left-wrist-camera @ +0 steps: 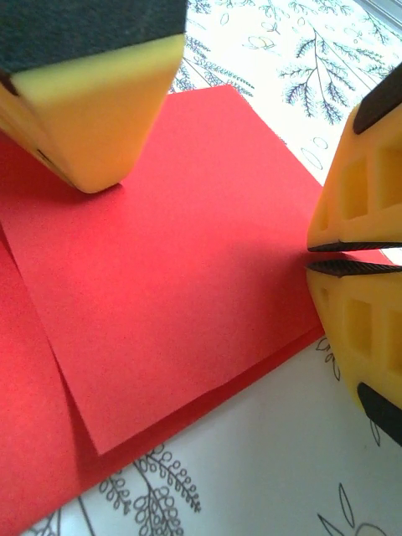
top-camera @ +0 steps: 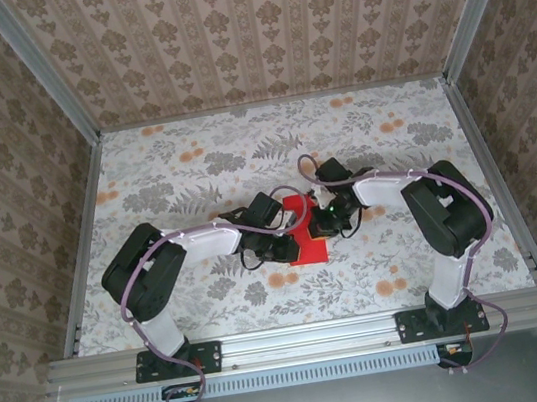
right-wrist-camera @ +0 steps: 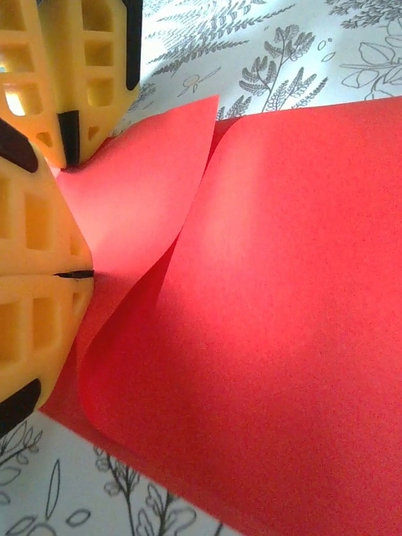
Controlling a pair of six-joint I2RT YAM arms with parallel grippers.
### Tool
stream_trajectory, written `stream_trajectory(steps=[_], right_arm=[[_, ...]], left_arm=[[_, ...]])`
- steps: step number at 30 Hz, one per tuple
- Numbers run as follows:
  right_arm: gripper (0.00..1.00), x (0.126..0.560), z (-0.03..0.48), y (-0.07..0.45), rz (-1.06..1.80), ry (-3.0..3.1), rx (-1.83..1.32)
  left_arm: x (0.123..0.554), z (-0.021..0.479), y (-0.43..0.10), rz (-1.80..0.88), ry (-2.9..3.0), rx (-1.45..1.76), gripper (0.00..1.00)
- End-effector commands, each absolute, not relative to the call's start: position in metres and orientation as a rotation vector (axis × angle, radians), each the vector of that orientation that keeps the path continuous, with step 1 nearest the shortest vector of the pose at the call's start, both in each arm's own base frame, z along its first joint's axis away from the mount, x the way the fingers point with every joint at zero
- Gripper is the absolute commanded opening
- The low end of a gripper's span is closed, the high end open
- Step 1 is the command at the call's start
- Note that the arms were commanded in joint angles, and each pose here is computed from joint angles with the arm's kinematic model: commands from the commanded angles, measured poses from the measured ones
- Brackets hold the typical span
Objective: Fold a paper plane with a square sheet of paper (fold left side to right side)
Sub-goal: Fold the triangle a second time at the center of the table.
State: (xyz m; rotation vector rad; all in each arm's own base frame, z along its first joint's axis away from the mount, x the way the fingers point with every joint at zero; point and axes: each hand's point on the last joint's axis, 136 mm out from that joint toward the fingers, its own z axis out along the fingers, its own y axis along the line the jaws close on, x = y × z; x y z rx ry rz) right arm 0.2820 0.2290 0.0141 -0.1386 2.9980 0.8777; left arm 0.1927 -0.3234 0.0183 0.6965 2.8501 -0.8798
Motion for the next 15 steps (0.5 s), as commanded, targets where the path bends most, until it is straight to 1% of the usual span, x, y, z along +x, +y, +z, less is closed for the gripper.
stream_trajectory(steps=[1,15], right_arm=[[0.07,0.285,0.004,0.210,0.766,3.047,-0.124],[0.07,0.298,-0.001,0.180,0.743,3.062,-0.032]], left_arm=[[0.179,-0.007,-0.304,-0.741,2.954,0.730,0.16],[0.180,-0.005,-0.305,-0.740,2.946,0.738,0.15]])
